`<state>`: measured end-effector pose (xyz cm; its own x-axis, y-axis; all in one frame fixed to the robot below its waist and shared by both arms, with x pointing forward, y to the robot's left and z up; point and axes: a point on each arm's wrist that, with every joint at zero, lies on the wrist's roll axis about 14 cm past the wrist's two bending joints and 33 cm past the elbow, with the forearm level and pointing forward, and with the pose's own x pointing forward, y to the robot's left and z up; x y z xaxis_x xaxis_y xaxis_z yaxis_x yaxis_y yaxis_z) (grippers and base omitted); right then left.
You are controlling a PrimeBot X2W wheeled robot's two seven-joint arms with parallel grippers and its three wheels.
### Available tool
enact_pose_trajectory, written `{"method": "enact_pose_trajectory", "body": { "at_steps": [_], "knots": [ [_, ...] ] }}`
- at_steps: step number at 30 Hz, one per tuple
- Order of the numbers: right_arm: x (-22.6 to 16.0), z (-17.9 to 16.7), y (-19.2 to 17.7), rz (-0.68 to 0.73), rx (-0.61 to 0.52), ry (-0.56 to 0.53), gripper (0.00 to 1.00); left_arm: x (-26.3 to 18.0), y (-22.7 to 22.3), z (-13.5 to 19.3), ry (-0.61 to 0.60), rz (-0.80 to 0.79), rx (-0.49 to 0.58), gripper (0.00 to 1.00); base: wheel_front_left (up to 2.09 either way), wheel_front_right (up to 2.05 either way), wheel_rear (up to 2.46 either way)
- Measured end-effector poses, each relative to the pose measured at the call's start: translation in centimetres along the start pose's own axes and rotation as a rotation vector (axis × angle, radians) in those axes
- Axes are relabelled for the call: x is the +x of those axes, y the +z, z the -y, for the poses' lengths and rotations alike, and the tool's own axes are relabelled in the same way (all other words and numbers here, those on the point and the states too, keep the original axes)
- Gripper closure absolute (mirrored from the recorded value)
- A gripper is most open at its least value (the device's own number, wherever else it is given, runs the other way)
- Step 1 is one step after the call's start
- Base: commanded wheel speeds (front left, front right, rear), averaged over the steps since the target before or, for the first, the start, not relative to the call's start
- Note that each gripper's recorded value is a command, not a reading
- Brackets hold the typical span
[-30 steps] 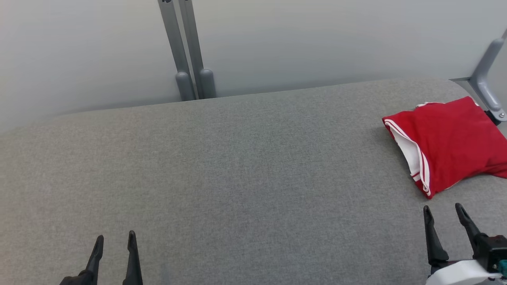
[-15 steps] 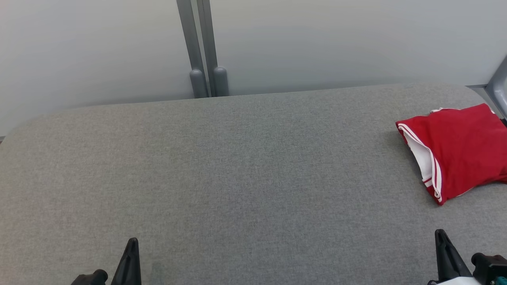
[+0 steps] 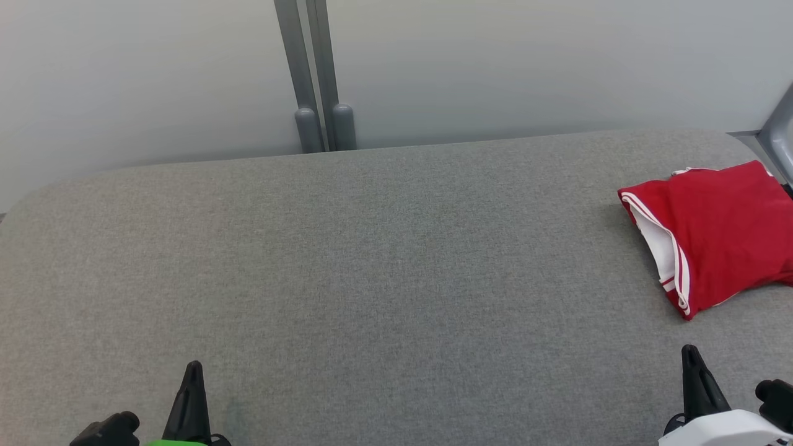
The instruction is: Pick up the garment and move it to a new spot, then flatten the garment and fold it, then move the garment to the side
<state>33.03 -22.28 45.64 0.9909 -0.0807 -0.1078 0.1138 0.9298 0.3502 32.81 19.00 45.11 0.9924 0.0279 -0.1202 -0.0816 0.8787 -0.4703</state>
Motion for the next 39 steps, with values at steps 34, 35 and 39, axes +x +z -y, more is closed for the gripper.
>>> {"method": "enact_pose_trajectory", "body": {
  "at_steps": [34, 35, 39],
  "knots": [
    [2.3, -1.2, 1.3, 0.003, 0.514, -0.001, 1.00, 2.2, 1.9, 0.0, 0.019, 0.015, -0.463, 1.00, 0.00, 0.00, 0.00],
    [2.3, -1.3, 1.3, 0.002, 0.526, 0.000, 1.00, 2.3, 2.0, 0.1, 0.018, 0.017, -0.473, 1.00, 0.00, 0.00, 0.00],
    [2.5, -1.5, 1.4, 0.001, 0.578, 0.005, 1.00, 2.6, 2.3, 0.2, 0.012, 0.019, -0.519, 1.00, 0.00, 0.00, 0.00]
  ]
}}
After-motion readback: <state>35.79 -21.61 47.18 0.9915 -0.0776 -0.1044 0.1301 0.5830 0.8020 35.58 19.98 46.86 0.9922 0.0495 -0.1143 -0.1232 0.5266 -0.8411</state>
